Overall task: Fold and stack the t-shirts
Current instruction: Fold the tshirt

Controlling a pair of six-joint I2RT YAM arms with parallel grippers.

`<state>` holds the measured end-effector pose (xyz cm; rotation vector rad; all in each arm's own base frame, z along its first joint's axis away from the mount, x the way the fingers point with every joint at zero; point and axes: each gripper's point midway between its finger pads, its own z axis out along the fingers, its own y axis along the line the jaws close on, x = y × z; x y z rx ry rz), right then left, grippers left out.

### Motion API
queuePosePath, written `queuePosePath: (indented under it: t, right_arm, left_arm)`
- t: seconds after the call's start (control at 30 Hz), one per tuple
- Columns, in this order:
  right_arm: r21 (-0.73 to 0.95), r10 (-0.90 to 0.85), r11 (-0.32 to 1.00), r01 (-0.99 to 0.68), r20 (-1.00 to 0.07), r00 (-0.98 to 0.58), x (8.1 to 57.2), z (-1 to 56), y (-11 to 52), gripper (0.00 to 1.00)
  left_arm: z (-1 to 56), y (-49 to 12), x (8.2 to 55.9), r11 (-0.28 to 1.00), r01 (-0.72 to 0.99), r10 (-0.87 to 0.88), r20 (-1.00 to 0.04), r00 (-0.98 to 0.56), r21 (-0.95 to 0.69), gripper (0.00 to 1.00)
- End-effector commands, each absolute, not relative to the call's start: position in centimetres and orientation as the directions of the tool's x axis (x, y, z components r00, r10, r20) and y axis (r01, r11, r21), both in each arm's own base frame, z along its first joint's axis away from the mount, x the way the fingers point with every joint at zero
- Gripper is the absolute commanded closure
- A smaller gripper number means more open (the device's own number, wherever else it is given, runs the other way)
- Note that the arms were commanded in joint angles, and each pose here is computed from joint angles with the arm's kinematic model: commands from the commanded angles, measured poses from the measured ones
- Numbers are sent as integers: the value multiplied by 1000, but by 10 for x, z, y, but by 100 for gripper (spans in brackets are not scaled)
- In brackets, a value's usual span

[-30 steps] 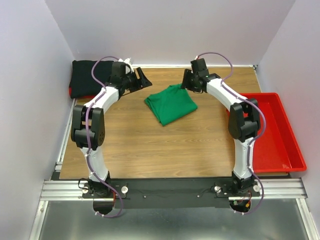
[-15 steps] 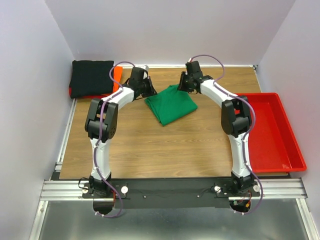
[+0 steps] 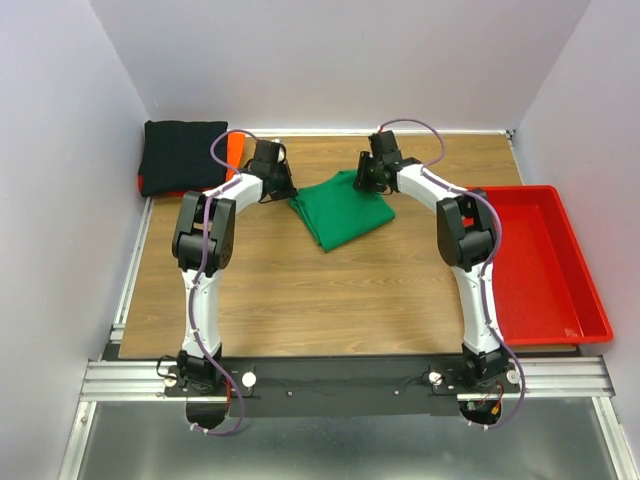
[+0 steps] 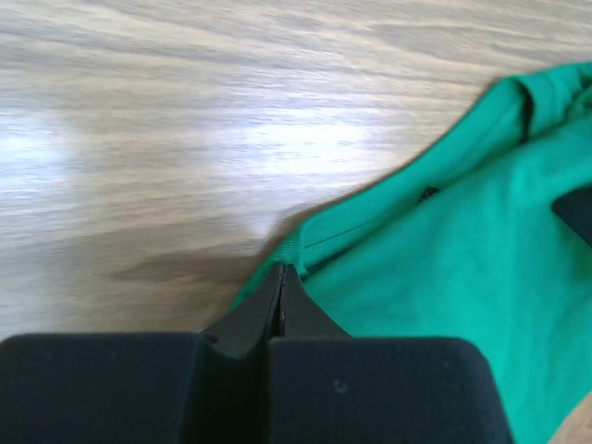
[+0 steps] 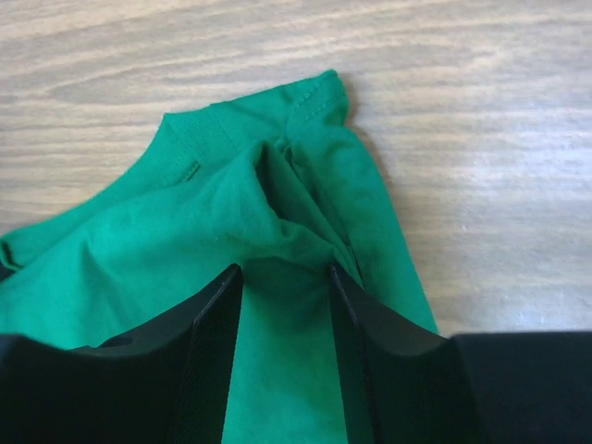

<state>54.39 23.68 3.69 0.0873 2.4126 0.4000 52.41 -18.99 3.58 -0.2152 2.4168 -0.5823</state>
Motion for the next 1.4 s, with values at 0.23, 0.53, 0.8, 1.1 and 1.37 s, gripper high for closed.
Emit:
queuePosePath:
  t: [0.23, 0.53, 0.8, 1.1, 1.37]
  right_arm:
    - [298, 205, 954, 45, -532, -822, 481, 19, 213, 50]
    - [359, 205, 933, 27, -468, -860, 380, 22, 216, 50]
    - [395, 209, 919, -23, -534, -820, 341, 66, 216, 49]
    - [364, 229, 931, -20, -628, -744, 368, 110, 211, 60]
    - [308, 210, 951, 19, -601, -771, 386, 78, 211, 76]
  left_arm:
    - [43, -187, 522, 895, 24, -256, -556, -791, -446, 100]
    - [64, -187, 479, 869, 55, -262, -551, -792, -492, 100]
    - [124, -181, 462, 860, 104, -282, -636, -718, -500, 99]
    - [134, -227, 406, 844, 200, -208, -647, -734, -497, 100]
    - [87, -275, 346, 796, 241, -155, -573, -805, -555, 100]
